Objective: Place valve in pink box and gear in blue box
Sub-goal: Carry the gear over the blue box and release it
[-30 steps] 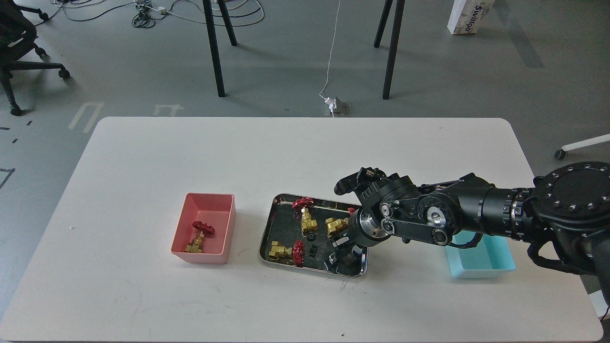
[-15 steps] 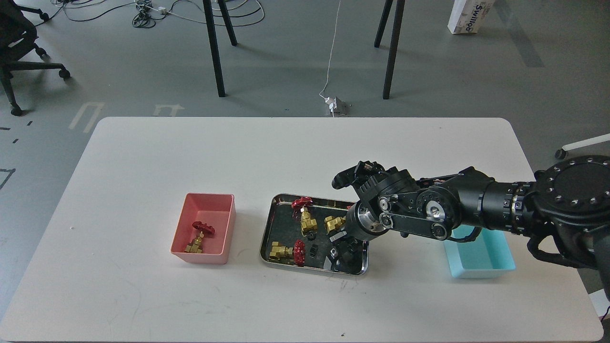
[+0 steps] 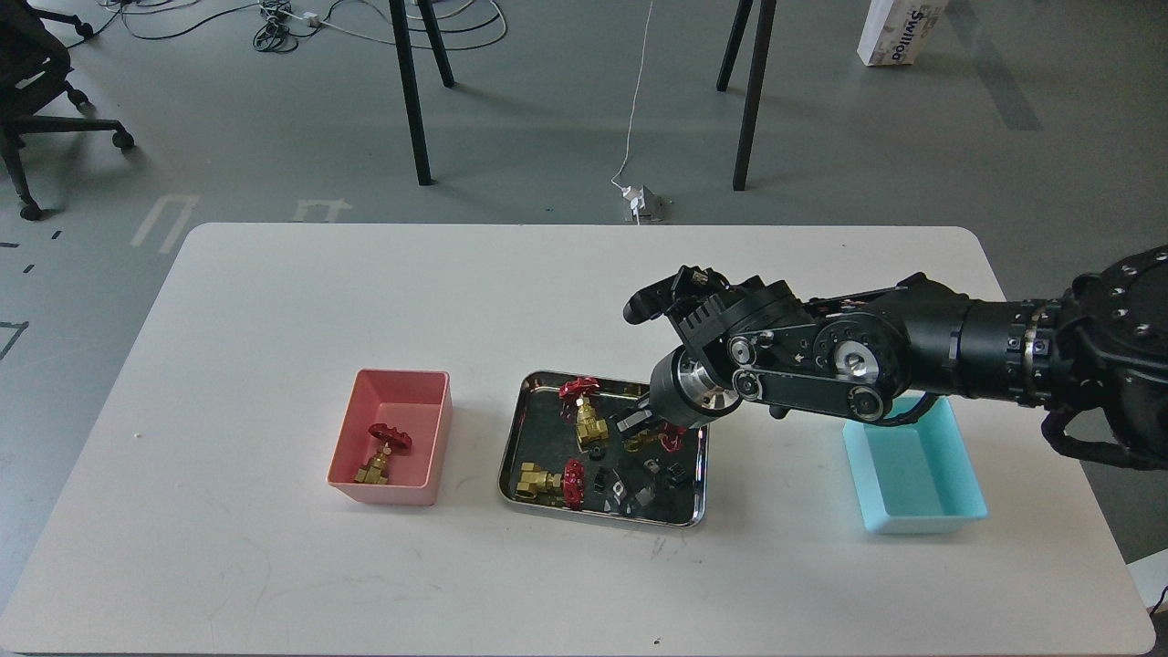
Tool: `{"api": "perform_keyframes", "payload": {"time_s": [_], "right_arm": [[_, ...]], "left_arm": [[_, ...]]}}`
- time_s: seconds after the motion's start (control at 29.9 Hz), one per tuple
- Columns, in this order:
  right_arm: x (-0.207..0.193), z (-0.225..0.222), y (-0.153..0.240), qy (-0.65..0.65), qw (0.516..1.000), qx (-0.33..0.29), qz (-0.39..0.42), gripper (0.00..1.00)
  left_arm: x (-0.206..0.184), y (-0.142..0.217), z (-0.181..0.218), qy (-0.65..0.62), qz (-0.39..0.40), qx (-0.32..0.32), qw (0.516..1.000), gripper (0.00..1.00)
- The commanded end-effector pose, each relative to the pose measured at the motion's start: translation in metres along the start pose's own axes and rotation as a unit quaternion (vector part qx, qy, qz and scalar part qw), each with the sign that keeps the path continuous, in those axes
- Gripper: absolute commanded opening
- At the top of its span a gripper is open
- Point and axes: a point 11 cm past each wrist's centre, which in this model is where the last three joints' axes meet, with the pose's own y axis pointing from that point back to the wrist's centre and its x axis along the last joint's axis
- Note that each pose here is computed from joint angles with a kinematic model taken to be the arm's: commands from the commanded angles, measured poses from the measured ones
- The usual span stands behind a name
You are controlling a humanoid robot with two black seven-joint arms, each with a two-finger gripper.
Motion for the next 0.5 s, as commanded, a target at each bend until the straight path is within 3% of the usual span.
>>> {"api": "perform_keyframes", "payload": {"time_s": [0.0, 0.2, 0.47], "right_arm": [[0.001, 0.039, 0.032, -0.031, 0.999, -0.019, 0.019, 0.03], [-0.044, 0.115, 0.099, -0.111, 0.992, -0.046, 0.036, 0.03], [-0.156, 0.187, 0.175, -0.226, 0.968, -0.106, 0.036, 0.04]], "left_arm": [[-0.002, 0.0, -0.001, 0.001, -0.001, 0.0, 1.0, 0.99], [-0.004, -0.001, -0.001, 0.001, -0.003, 0.0, 1.0, 0.99], [-0.005, -0.001, -0.001, 0.001, -0.004, 0.0, 1.0, 0.99]]}}
